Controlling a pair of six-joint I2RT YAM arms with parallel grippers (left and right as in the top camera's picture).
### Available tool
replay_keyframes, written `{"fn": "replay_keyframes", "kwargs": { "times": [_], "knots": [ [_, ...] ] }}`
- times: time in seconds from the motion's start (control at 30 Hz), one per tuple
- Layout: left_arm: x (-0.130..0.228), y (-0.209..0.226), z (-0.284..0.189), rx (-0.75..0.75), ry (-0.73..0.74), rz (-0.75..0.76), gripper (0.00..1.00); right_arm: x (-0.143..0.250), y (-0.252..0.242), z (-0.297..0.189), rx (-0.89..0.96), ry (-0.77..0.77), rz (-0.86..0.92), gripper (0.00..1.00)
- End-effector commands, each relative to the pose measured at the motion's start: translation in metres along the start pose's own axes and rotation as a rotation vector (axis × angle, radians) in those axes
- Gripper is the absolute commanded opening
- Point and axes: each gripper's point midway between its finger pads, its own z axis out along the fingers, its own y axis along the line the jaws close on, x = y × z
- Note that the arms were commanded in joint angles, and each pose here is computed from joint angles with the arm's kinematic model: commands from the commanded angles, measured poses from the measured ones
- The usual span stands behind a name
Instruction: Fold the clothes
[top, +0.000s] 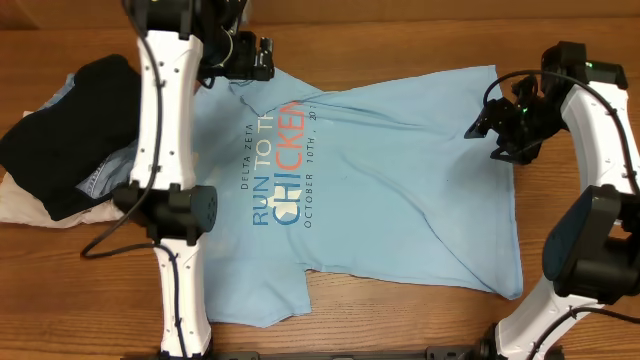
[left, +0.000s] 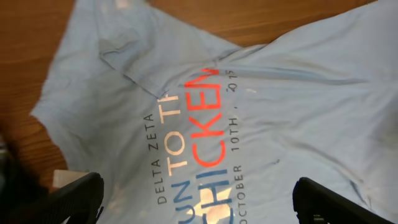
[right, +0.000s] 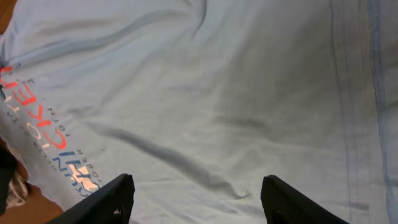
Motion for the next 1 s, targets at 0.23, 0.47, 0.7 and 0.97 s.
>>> {"fn": "replay_keyframes", "kwargs": {
  "times": [0.23,0.47,0.7,0.97],
  "knots": [
    [0.145,-0.010,-0.125,-0.105,0.045,-0.087,1.00,0.075,0.012,-0.116,0.050,-0.197,-0.024,0.74],
    [0.263,0.007,-0.041,-0.124,0.425,-0.305,1.00,0.087,-0.010,-0.076,0.089,-0.105,0.049,0.74],
    [0.356,-0.006,0.031,-0.055,0.675,-0.469,0.90,0.090,-0.020,-0.054,0.099,-0.072,0.060,0.74],
    [0.430,0.008,0.057,-0.222,0.749,-0.673,0.97,0.086,-0.019,-0.054,0.095,-0.087,0.042,0.75]
  ]
}}
